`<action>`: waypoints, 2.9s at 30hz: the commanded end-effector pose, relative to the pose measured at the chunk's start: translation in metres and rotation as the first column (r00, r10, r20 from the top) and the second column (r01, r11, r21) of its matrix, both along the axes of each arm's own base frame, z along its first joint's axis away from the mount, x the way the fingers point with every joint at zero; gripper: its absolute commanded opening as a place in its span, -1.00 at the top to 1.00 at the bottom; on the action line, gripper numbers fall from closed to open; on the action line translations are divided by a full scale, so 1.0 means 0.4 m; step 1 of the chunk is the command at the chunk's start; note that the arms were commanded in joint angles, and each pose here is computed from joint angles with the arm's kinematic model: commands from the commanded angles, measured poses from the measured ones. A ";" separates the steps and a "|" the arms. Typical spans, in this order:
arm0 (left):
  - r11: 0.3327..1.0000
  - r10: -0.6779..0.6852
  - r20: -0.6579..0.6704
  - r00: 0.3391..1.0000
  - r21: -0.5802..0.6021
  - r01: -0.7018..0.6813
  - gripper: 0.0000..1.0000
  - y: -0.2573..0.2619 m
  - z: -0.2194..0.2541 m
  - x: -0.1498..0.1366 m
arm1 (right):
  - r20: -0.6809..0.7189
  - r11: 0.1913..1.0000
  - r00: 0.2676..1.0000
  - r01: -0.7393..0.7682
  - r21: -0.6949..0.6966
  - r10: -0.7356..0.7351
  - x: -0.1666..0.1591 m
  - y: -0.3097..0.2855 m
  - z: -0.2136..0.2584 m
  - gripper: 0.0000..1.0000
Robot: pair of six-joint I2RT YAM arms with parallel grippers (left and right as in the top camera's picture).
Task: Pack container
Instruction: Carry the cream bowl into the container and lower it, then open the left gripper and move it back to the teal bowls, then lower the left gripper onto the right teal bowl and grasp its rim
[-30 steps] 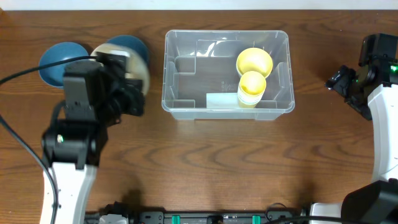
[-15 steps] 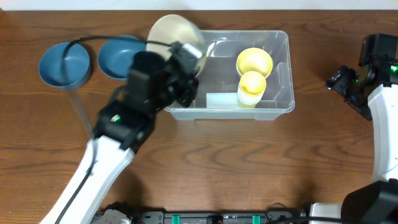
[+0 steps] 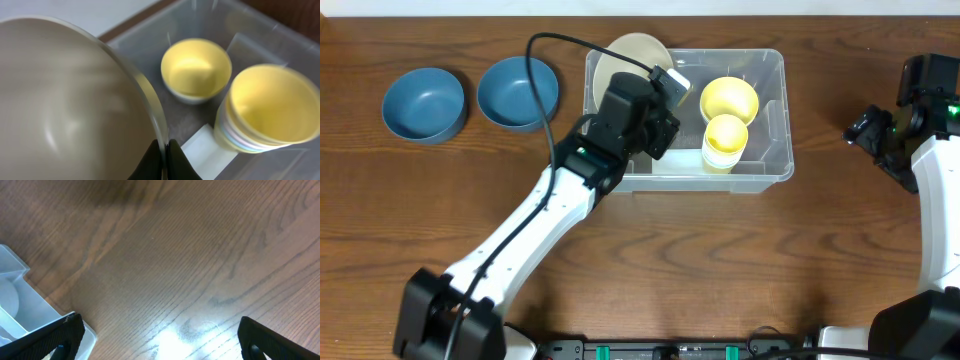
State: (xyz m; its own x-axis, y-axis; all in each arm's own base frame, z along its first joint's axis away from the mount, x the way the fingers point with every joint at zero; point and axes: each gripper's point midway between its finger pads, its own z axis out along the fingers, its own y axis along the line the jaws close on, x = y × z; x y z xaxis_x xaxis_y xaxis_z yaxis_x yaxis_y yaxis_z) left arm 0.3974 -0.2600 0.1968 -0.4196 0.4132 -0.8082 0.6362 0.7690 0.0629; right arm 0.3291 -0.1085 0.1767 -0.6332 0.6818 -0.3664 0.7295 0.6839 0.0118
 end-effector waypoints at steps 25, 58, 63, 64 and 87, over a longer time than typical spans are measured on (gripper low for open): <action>0.995 0.011 -0.117 0.993 0.096 0.000 0.88 -0.011 -0.186 0.034 | 0.010 1.000 1.000 0.021 -0.005 -0.021 0.003 -0.011 0.008 -0.99; 0.957 0.288 0.014 0.957 -0.041 -0.287 0.28 0.157 0.067 0.075 | 0.010 1.000 1.000 0.021 -0.005 -0.021 0.003 -0.011 0.008 -0.98; 0.875 0.485 0.033 0.874 -0.024 -0.484 0.06 0.352 0.118 0.087 | 0.010 1.000 1.000 0.021 -0.005 -0.021 0.003 -0.011 0.008 -0.98; 0.853 0.522 0.018 0.853 -0.030 -0.521 0.04 0.389 0.116 0.090 | 0.010 1.000 1.000 0.021 -0.005 -0.021 0.003 -0.011 0.008 -0.99; 0.085 0.833 -0.516 0.199 -0.235 -0.968 -0.30 0.762 -0.038 0.112 | 0.010 1.000 1.000 0.021 -0.005 -0.021 0.003 -0.011 0.008 -0.98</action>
State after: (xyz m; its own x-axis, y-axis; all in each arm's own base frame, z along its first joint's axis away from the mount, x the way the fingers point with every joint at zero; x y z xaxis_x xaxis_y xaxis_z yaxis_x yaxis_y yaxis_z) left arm 0.4337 0.0462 0.1855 -0.4262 -0.6807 -0.5958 -0.5923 0.7078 -0.3850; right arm 0.3290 -0.1085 0.1767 -0.6333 0.6818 -0.3661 0.7295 0.6839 0.0116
